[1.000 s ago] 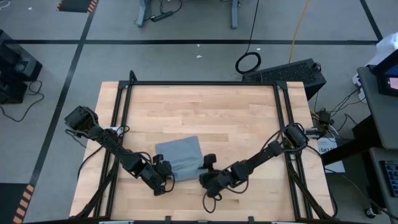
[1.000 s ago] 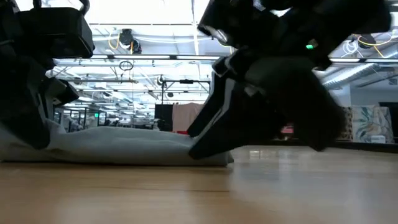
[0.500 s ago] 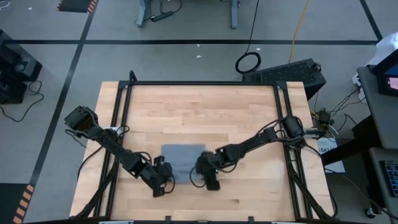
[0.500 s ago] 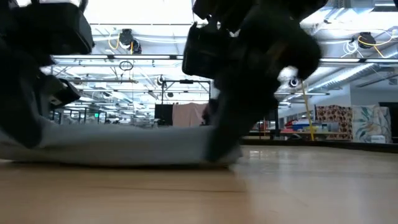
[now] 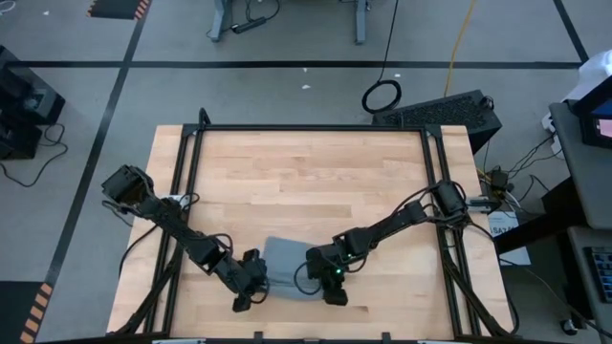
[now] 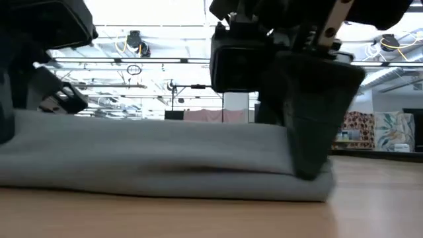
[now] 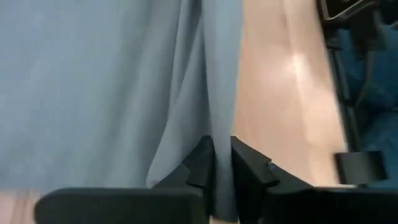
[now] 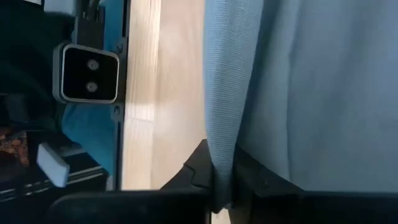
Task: Roll towel
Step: Roll the gray towel
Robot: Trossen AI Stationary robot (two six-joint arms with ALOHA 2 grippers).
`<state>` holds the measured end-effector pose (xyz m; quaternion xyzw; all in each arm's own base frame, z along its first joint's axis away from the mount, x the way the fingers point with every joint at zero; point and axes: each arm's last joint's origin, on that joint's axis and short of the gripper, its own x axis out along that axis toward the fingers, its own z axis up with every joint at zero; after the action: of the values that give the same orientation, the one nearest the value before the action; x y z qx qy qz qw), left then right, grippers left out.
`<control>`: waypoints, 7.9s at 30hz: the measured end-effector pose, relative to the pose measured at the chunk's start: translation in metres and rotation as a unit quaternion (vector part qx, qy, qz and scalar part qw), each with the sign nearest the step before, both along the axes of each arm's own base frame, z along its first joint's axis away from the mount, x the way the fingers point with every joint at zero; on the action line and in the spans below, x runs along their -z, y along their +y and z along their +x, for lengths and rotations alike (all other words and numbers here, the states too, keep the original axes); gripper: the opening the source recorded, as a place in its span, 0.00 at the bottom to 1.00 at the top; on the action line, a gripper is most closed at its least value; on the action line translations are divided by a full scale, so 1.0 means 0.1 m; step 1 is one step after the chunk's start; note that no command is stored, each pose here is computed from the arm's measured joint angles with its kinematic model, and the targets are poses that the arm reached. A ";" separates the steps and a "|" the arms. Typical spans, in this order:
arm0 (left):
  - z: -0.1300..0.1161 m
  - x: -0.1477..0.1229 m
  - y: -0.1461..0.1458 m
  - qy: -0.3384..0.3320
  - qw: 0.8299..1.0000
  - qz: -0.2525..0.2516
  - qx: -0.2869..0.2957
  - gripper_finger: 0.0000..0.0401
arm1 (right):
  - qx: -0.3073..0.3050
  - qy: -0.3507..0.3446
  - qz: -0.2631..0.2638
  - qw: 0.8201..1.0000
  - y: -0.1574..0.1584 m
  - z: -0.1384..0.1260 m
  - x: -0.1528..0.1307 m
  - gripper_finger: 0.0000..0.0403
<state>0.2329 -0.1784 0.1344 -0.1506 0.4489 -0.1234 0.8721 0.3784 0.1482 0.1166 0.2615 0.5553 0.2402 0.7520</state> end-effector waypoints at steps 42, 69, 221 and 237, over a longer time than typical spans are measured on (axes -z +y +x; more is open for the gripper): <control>-0.11 0.27 -0.31 -0.156 0.962 0.222 -0.016 0.47 | 0.034 0.037 0.027 0.998 -0.16 0.08 0.13 0.01; 0.21 -0.02 0.25 -0.013 0.989 -0.115 -0.091 0.02 | 0.024 -0.265 -0.453 0.851 0.97 -0.75 -0.47 0.47; -0.38 0.40 -0.50 -0.090 0.980 0.176 -0.023 0.14 | 0.217 -0.190 -0.138 0.947 0.46 -0.29 0.28 0.07; -0.73 -0.05 -0.71 -0.150 0.953 0.263 -0.008 0.53 | 0.283 -0.142 -0.040 0.948 0.45 -0.24 0.24 0.02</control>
<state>0.1600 -0.2498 0.1391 0.1007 0.3280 -0.0157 0.9392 0.3541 0.1931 0.0923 0.3404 0.3552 0.0299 0.8701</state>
